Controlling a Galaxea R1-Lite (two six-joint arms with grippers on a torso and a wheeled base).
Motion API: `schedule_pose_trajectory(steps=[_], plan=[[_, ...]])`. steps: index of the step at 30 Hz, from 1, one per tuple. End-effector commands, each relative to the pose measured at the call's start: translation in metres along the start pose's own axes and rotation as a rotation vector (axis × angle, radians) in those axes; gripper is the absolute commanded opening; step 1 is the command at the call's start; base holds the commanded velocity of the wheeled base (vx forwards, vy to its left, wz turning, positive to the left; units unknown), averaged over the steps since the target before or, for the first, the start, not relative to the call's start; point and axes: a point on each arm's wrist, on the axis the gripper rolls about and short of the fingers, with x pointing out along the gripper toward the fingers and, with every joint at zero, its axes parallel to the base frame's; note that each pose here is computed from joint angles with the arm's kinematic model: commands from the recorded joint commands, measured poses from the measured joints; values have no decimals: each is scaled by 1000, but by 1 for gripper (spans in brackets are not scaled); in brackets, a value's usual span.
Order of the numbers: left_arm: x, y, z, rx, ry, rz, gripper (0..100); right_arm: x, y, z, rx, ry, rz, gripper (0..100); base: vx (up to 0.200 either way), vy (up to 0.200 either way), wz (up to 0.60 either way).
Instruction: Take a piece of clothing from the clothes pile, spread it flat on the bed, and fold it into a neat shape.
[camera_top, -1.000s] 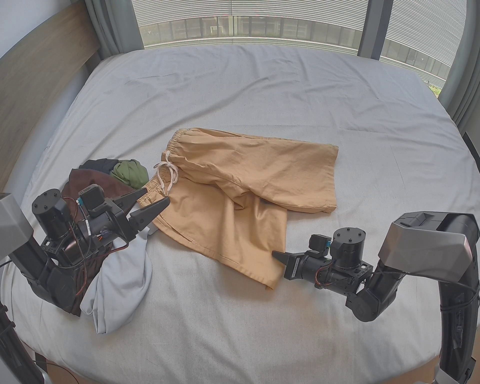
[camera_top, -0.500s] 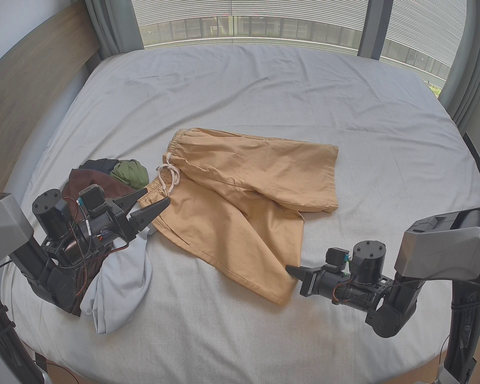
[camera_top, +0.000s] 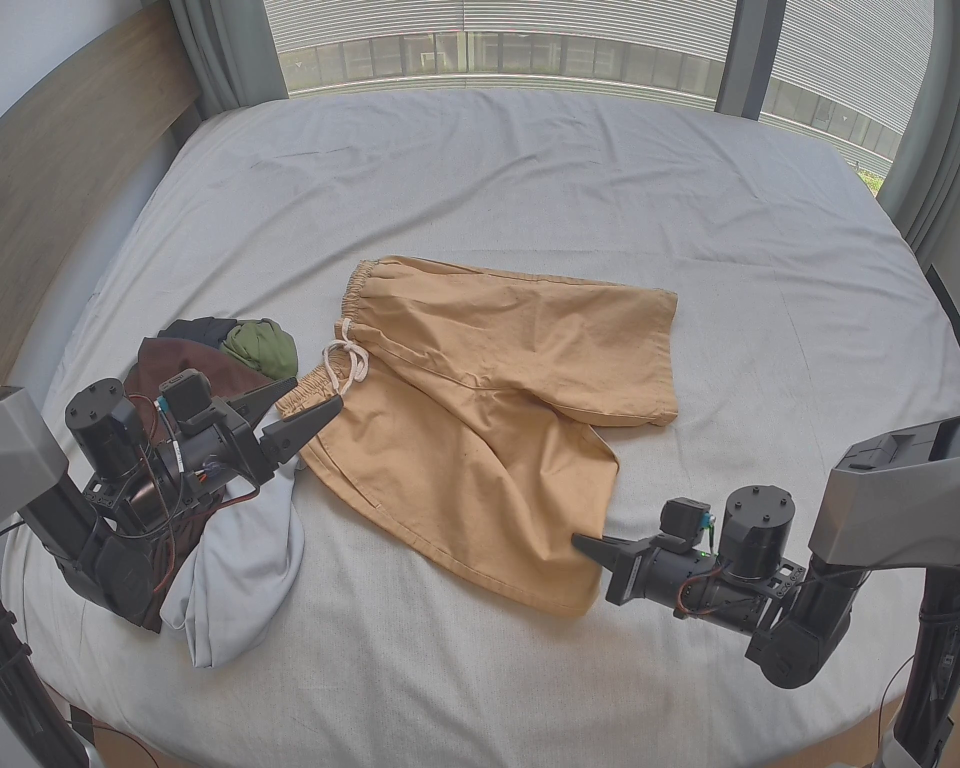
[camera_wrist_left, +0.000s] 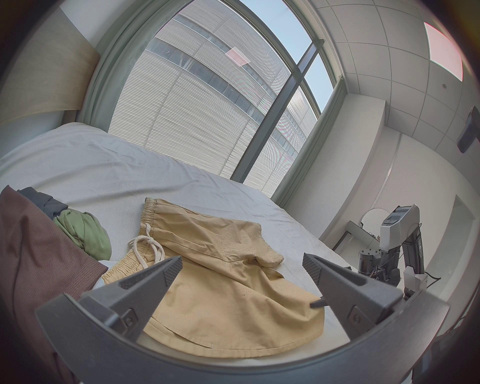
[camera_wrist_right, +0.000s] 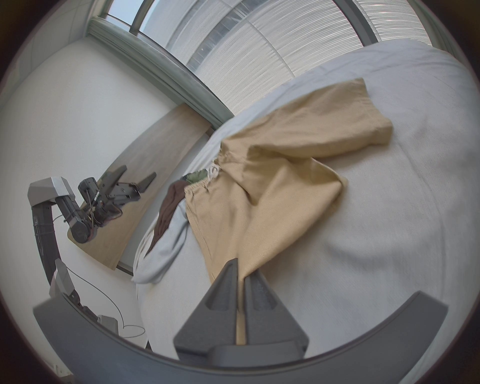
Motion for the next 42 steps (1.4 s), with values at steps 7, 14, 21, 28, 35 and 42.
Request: schedule_pose_trajectory(steps=[7,14,21,28,35,42], plan=[[0,0,-1,-1,1,0,100,61,21,29,-43,-100,109,0,0,0,0],[0,0,-1,-2,3,1,100,93,28,41,-53,-136,145,0,0,0,0],[0,1,-1,-3,3,2,100,119,19,42,-49,-122,129,0,0,0,0],[1,3,-3,-5,6,6,100,138,13,41,-53,-136,132,0,0,0,0],[1,3,-3,-4,6,6,100,136,20,46,-59,-153,148,100,0,0,0],[1,3,-3,-4,6,6,100,136,48,50,-71,-167,209,100,0,0,0]])
